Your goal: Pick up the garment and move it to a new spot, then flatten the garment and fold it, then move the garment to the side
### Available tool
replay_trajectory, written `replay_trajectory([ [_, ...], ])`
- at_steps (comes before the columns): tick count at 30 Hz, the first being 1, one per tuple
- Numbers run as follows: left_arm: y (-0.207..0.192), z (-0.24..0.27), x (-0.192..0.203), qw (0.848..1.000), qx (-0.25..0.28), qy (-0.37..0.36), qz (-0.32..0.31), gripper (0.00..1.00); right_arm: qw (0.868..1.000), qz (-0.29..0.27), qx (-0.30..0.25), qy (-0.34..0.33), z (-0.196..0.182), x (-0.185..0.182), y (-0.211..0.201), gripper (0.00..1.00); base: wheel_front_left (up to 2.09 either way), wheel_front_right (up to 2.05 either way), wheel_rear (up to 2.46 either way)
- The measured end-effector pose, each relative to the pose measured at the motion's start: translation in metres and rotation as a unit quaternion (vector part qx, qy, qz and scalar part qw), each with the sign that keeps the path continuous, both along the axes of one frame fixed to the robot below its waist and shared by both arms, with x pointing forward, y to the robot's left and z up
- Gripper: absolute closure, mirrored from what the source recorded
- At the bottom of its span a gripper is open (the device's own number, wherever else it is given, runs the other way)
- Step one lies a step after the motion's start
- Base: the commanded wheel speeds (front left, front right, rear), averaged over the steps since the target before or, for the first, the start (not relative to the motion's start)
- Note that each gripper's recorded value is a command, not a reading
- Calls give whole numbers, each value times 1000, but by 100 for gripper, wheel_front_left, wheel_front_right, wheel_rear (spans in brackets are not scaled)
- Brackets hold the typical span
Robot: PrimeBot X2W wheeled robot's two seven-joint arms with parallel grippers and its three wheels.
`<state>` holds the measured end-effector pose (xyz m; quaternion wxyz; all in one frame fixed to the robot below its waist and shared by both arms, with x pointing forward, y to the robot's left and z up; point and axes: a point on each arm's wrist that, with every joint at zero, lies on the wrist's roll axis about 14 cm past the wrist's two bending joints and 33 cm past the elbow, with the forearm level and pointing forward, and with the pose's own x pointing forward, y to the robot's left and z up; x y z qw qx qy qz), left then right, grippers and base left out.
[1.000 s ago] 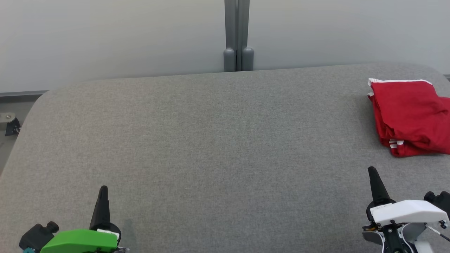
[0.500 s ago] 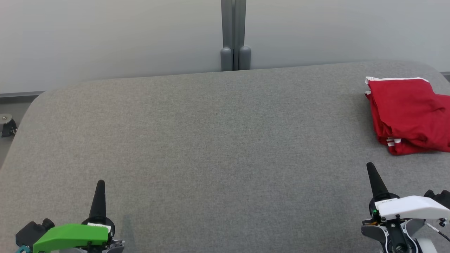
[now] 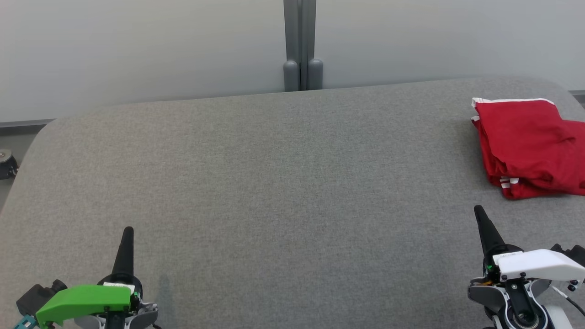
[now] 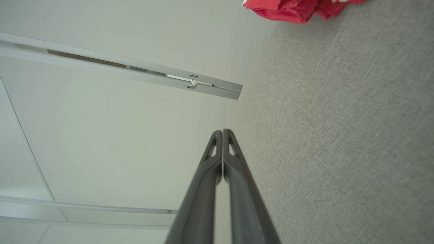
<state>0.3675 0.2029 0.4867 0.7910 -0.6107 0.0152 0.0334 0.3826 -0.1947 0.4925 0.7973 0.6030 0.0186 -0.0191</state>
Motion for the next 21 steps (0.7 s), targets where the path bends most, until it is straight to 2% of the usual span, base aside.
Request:
replay_trajectory([
  [21, -1, 9, 11, 997, -77, -15, -5, 100, 996, 0, 83, -11, 6, 3, -2, 100, 0, 0, 0],
])
